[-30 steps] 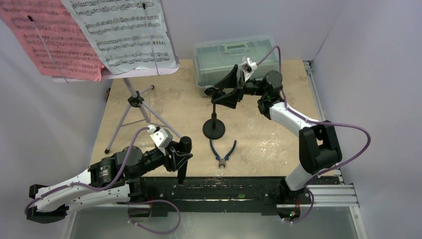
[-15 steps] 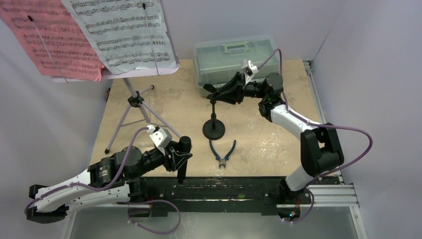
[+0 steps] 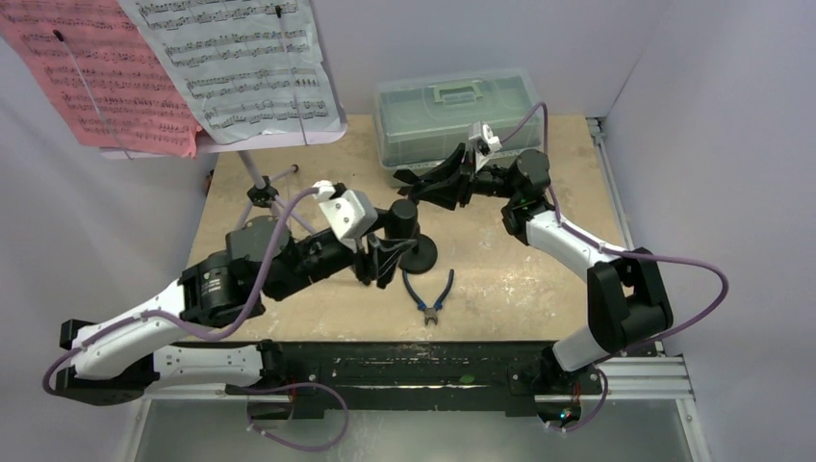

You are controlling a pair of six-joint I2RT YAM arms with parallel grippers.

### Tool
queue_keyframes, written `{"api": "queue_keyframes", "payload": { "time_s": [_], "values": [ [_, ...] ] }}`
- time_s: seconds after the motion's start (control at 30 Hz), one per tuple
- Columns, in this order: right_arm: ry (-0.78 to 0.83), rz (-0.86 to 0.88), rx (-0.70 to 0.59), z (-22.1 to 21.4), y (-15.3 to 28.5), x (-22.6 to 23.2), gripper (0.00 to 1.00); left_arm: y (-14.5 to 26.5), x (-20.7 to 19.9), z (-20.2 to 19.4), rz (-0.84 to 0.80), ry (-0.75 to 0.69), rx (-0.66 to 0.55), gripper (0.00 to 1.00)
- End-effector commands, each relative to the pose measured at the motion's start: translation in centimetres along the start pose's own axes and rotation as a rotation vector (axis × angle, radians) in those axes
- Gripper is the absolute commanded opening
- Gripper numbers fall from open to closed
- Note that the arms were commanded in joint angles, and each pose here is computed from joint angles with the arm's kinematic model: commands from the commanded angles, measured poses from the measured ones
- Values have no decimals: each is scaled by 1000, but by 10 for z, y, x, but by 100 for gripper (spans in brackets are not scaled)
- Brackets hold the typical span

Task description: Set up the instrument practice props

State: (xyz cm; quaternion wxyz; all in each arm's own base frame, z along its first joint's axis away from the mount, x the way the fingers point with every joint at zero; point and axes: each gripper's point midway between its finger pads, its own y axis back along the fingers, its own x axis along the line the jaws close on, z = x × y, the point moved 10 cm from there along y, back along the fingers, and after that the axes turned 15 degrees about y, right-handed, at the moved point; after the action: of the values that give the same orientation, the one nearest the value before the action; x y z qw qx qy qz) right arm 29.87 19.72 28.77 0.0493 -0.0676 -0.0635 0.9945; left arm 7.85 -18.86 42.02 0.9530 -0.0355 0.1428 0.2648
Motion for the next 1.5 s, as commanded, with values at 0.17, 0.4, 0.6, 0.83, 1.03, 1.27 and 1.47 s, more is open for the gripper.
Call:
{"api": "queue_keyframes", "payload": {
  "time_s": [0.17,0.4,0.6,0.83,1.03,1.27,1.47],
  "values": [
    [51,-16,-45,16,2,10,0,-19,-4,96,136,-402,-158,0],
    [55,-11,-51,17,3,13,0,-27,-4,122,231,-505,-195,0],
    [58,-2,-53,18,3,14,0,-52,4,105,361,-512,-182,0],
    [60,2,-58,20,4,15,0,-92,12,72,481,-540,-136,0],
    [63,8,-63,21,4,16,0,-110,25,51,521,-550,-123,0],
    [61,22,-73,21,4,18,0,-115,41,47,537,-595,-114,0],
    [60,23,-74,21,4,18,0,-112,46,51,531,-593,-157,0]
  ]
}}
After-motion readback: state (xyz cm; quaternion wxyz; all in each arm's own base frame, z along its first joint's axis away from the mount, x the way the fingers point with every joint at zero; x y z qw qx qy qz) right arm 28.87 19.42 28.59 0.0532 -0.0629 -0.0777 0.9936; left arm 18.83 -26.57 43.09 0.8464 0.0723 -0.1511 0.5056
